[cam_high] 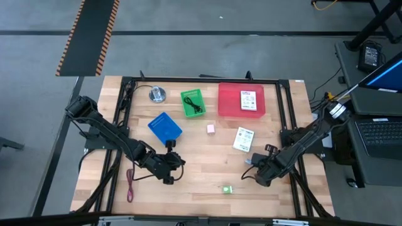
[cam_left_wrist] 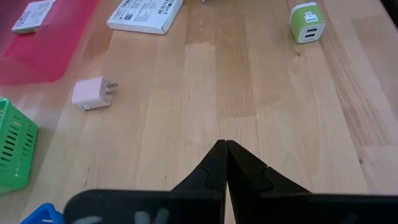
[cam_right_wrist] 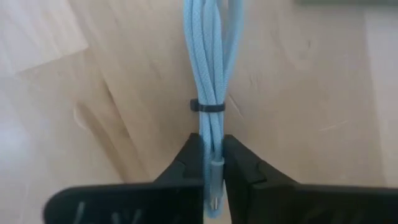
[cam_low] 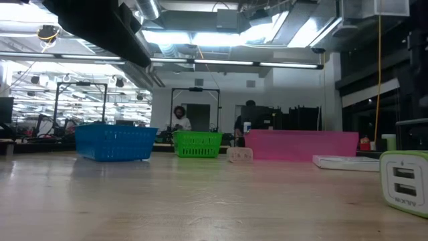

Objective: Pick and place items into bin
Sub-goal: Put the blue charger cable into the green bin

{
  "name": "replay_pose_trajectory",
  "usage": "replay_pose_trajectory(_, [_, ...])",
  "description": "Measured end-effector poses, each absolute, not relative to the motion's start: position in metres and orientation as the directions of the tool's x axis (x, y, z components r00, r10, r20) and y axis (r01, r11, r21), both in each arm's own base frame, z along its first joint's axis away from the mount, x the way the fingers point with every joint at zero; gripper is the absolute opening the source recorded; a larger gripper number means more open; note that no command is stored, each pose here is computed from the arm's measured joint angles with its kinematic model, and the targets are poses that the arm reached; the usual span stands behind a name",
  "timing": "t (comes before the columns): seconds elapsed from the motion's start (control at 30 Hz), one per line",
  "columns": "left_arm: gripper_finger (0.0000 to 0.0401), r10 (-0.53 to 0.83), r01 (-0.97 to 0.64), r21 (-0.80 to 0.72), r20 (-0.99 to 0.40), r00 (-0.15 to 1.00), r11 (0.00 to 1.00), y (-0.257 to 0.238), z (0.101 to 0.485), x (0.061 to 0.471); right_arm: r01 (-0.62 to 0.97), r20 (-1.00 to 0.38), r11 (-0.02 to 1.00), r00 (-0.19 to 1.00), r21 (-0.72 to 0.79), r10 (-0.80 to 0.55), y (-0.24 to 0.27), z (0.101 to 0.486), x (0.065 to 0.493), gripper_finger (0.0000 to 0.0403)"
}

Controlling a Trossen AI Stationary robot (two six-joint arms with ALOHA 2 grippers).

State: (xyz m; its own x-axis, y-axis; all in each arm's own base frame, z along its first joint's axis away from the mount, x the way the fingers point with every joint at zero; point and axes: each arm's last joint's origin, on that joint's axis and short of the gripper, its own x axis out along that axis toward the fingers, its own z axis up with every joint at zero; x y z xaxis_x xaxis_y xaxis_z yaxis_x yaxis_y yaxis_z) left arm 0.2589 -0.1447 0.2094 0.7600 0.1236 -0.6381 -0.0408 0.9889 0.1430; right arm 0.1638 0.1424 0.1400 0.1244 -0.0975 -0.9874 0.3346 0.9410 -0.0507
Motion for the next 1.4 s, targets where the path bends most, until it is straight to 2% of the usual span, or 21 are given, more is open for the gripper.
replay_pose_trajectory(0.23, [0.0002,0.124,-0.022,0.165,-0.637,0.760,0.986,-0.145,0.210,0.259,0.302,-0.978,0.953,0.206,0.028,-0.036,0.138,0.161,0.160,0.0006])
replay_pose_trajectory(0.43, [0.0002,0.124,-0.021,0.166,-0.637,0.761,0.986,-0.145,0.210,0.259,0.269,-0.919,0.961,0.391,0.055,-0.056,0.128,0.189,0.154,0.0006])
replay_pose_trajectory(0.67, [0.0003,0.156,-0.047,0.187,-0.624,0.766,0.981,-0.144,0.210,0.259,0.224,-0.775,0.975,0.616,-0.002,-0.143,0.116,0.216,0.151,0.0004])
replay_pose_trajectory(0.87, [0.0008,0.211,-0.112,0.202,-0.579,0.788,0.973,-0.143,0.213,0.261,0.162,-0.644,0.984,0.745,-0.080,-0.175,0.118,0.228,0.158,0.0004])
replay_pose_trajectory(1.03, [0.0037,0.244,-0.171,0.188,-0.497,0.833,0.967,-0.144,0.220,0.267,0.115,-0.540,0.985,0.825,-0.128,-0.166,0.123,0.226,0.165,0.0003])
replay_pose_trajectory(1.4, [0.0142,0.299,-0.287,0.092,-0.403,0.865,0.954,-0.121,0.231,0.286,0.079,-0.300,0.990,0.947,-0.115,-0.110,0.112,0.197,0.177,0.0001])
